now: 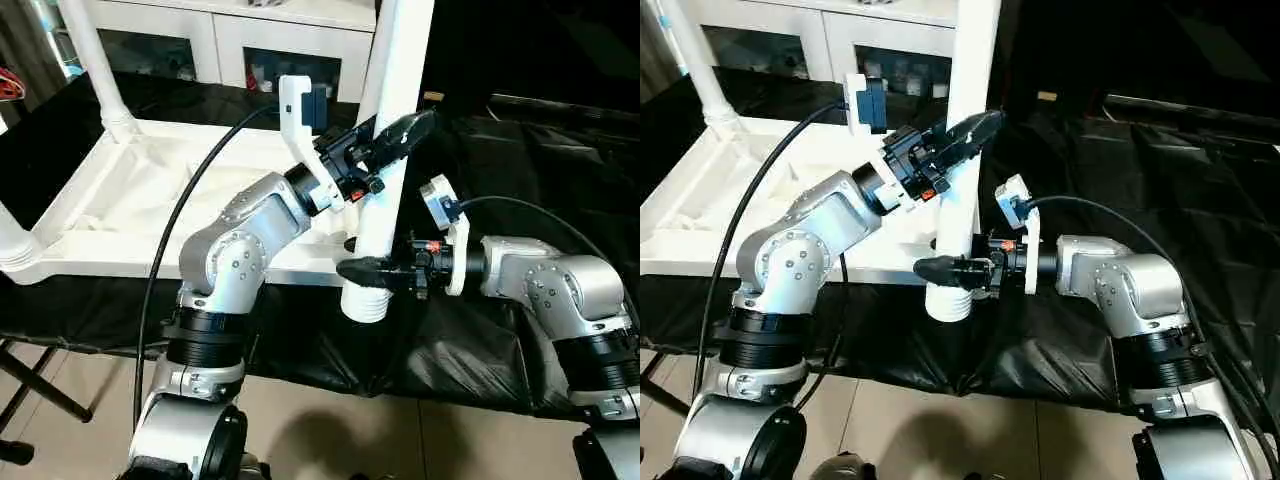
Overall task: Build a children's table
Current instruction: Pick table leg
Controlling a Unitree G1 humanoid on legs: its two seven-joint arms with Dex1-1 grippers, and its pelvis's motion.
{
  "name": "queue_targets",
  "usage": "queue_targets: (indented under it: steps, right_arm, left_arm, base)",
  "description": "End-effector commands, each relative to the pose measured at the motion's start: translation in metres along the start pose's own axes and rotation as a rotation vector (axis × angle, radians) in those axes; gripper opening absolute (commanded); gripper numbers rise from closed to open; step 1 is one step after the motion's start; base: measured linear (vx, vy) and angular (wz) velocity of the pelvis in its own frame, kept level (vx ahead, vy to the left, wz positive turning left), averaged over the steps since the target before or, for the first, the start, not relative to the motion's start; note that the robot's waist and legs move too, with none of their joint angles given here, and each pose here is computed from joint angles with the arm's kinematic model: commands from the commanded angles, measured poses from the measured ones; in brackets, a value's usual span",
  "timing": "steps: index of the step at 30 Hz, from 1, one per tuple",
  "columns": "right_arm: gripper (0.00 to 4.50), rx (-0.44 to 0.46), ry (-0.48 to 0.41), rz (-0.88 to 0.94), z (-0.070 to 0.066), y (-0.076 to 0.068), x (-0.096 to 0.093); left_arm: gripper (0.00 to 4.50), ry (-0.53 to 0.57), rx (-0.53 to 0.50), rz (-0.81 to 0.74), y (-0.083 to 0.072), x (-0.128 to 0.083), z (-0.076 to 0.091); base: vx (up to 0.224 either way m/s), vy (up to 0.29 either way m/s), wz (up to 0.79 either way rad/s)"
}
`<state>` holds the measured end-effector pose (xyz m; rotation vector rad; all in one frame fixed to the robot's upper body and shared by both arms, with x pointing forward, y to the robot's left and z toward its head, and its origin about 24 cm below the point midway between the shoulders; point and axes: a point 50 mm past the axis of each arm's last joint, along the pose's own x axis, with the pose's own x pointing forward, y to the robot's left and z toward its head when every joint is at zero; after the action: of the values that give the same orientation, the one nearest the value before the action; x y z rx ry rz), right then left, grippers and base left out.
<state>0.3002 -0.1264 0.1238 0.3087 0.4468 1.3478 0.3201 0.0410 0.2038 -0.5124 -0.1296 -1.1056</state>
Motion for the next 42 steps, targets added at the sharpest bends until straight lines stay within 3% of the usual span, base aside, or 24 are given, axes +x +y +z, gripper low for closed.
queue_targets:
  steps: [1, 3, 5, 13, 15, 19, 26, 32, 33, 34, 37, 38, 42]
  right_arm:
    - [4.37, -0.015, 0.010, -0.012, 0.003, -0.002, -0.003]
    - [4.37, -0.014, 0.011, -0.007, 0.003, -0.002, -0.003]
    - [4.00, -0.012, 0.012, -0.004, 0.002, -0.001, -0.002]
    - [3.50, -0.006, 0.010, -0.004, 0.001, -0.003, -0.001]
    - [3.17, -0.003, 0.011, -0.002, 0.001, -0.003, 0.000]
    - [3.04, -0.001, 0.012, 0.005, 0.000, -0.003, 0.000]
    - [2.33, -0.001, 0.010, 0.000, 0.000, -0.005, 0.000]
    - [2.04, -0.008, 0.008, -0.008, 0.000, -0.006, 0.000]
    - [2.02, -0.009, 0.006, -0.010, 0.000, -0.006, 0.000]
    - [1.99, -0.012, -0.004, -0.017, -0.001, -0.005, 0.000]
    - [1.96, -0.017, -0.036, -0.026, -0.003, -0.004, 0.001]
    - [1.94, -0.017, -0.048, -0.034, -0.003, -0.005, 0.001]
    - [1.93, -0.032, -0.123, -0.087, -0.002, -0.008, 0.001]
  left_arm:
    - [1.77, 0.000, 0.012, -0.053, -0.008, 0.003, 0.002]
    - [1.77, 0.002, 0.012, -0.058, -0.009, 0.004, 0.002]
    - [1.77, 0.001, 0.009, -0.064, -0.010, 0.004, 0.003]
    - [1.77, 0.004, 0.008, -0.076, -0.011, 0.004, 0.003]
    - [1.77, 0.003, 0.008, -0.082, -0.012, 0.004, 0.003]
    - [1.77, 0.002, 0.007, -0.084, -0.012, 0.004, 0.004]
    - [1.77, 0.005, 0.008, -0.089, -0.012, 0.004, 0.004]
    - [1.77, 0.010, 0.029, -0.041, -0.008, 0.005, 0.004]
    - [2.33, 0.011, 0.030, -0.035, -0.007, 0.005, 0.004]
    - [2.47, 0.015, 0.020, -0.067, -0.009, 0.004, 0.005]
    - [2.59, -0.012, 0.046, -0.056, -0.009, 0.004, 0.006]
    - [2.87, -0.022, 0.050, -0.052, -0.009, 0.005, 0.007]
    - [2.94, -0.086, 0.094, -0.003, -0.005, 0.005, 0.013]
  base:
    - [0.000, 0.000, 0.00]
    - [0.000, 0.000, 0.00]
    - [0.000, 0.000, 0.00]
    - [0.000, 0.000, 0.00]
    - [0.000, 0.000, 0.00]
    - [0.000, 0.000, 0.00]
    - [0.000, 0.000, 0.00]
    - [0.000, 0.000, 0.00]
    - [0.000, 0.000, 0.00]
    - [0.000, 0.000, 0.00]
    - [0.000, 0.000, 0.00]
    - [0.000, 0.000, 0.00]
    - [0.000, 0.000, 0.00]
